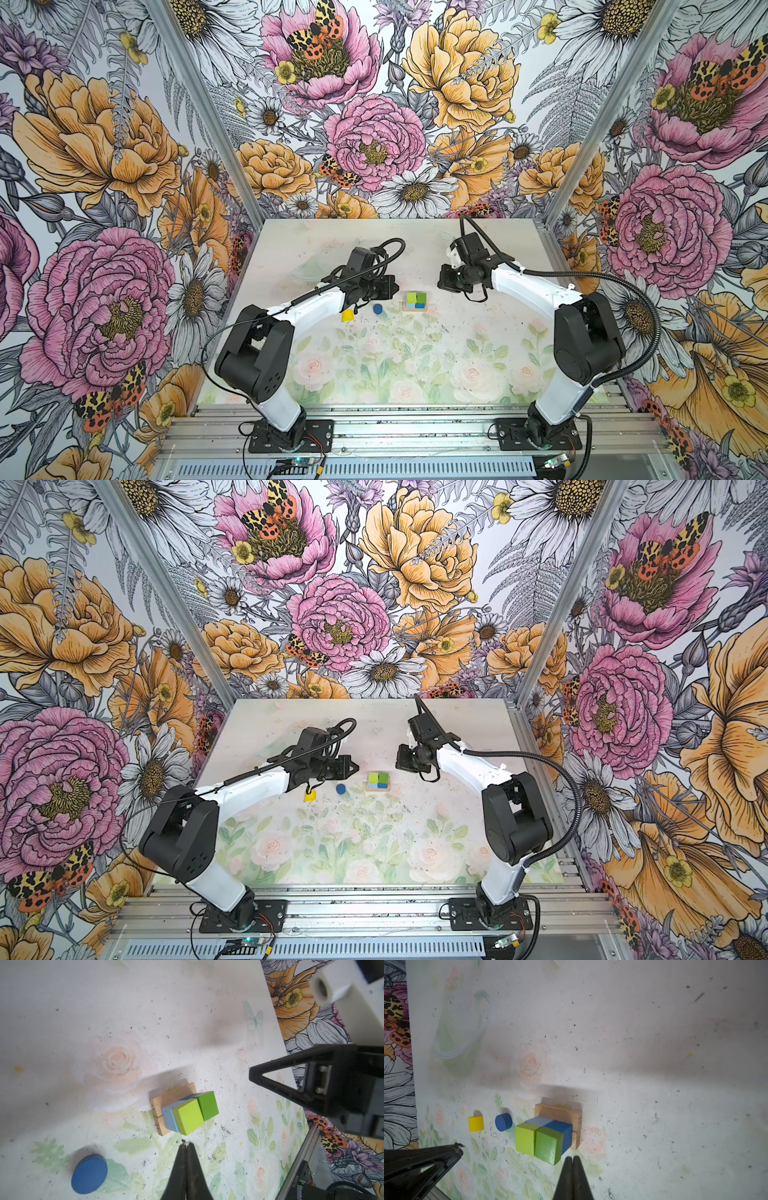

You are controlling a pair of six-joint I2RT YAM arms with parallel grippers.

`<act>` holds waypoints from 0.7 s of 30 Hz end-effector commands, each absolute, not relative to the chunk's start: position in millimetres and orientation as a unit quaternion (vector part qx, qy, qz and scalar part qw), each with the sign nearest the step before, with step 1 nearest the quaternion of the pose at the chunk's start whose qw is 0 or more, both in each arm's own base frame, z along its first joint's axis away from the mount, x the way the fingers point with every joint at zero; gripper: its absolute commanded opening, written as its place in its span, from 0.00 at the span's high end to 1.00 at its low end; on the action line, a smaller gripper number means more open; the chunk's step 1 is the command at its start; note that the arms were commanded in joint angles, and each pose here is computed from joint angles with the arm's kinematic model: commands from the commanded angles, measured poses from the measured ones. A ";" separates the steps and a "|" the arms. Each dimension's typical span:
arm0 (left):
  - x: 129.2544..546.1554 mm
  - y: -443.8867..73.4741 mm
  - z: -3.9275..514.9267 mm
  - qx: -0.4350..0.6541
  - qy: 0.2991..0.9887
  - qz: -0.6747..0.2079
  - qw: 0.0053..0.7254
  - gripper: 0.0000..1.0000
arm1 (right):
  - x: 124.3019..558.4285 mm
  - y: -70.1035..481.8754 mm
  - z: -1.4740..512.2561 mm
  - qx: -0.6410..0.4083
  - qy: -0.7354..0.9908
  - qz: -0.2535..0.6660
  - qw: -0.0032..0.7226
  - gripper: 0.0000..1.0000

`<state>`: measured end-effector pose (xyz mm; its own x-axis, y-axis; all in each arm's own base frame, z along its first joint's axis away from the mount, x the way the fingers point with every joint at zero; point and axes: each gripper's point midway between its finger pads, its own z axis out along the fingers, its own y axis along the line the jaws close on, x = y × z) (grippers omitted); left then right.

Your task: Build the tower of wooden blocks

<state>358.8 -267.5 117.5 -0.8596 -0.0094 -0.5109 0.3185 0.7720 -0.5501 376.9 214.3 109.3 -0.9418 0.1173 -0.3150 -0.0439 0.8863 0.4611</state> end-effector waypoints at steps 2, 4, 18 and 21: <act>366.7 -274.1 114.8 0.080 0.903 -0.339 0.250 1.00 | 380.4 228.4 105.7 0.020 0.951 0.255 0.176 1.00; 366.8 -275.4 111.9 0.080 0.904 -0.340 0.246 1.00 | 379.5 232.5 102.1 0.018 0.951 0.255 0.172 1.00; 369.1 -277.3 95.9 0.074 0.909 -0.338 0.233 1.00 | 374.1 243.0 81.2 0.022 0.957 0.246 0.150 1.00; 369.7 -276.8 93.6 0.072 0.910 -0.335 0.232 1.00 | 374.5 242.9 78.4 0.022 0.958 0.244 0.148 1.00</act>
